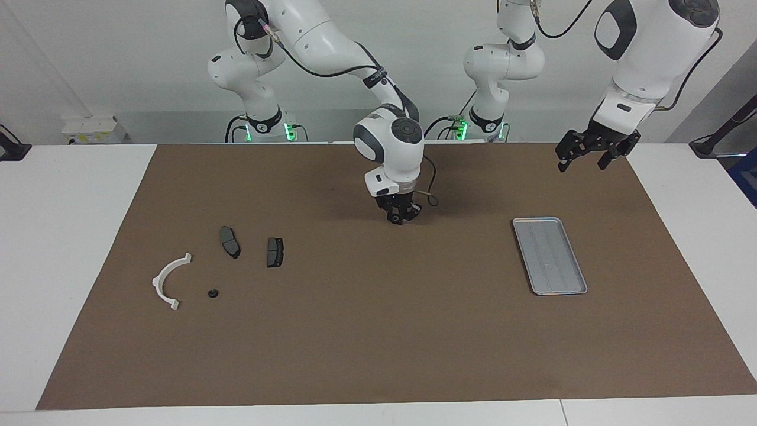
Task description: Pick bearing gear from pile to tray
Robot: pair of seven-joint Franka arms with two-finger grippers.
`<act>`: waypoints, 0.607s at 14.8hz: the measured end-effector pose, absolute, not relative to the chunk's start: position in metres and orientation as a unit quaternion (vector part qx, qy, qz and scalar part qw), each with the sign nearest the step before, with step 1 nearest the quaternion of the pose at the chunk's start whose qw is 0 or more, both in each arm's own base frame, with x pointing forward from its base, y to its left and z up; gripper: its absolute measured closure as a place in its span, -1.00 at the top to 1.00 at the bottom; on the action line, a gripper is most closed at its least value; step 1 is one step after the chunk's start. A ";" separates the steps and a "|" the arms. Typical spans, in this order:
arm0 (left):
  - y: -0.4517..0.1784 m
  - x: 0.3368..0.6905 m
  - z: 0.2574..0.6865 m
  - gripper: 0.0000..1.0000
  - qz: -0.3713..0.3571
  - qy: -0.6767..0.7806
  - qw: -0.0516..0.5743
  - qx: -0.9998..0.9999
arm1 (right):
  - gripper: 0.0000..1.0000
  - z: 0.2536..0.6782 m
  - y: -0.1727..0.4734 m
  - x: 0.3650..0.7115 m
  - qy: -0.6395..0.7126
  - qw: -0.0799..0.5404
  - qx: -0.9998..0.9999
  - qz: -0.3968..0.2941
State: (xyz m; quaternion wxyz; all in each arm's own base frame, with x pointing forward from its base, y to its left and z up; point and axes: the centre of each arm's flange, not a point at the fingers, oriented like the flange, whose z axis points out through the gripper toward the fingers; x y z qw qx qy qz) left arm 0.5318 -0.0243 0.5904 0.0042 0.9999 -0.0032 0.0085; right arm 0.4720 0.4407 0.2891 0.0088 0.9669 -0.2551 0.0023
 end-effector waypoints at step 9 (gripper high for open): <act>-0.029 0.531 0.589 1.00 0.007 0.070 0.004 0.998 | 1.00 0.359 0.398 0.538 -0.300 0.006 0.954 0.009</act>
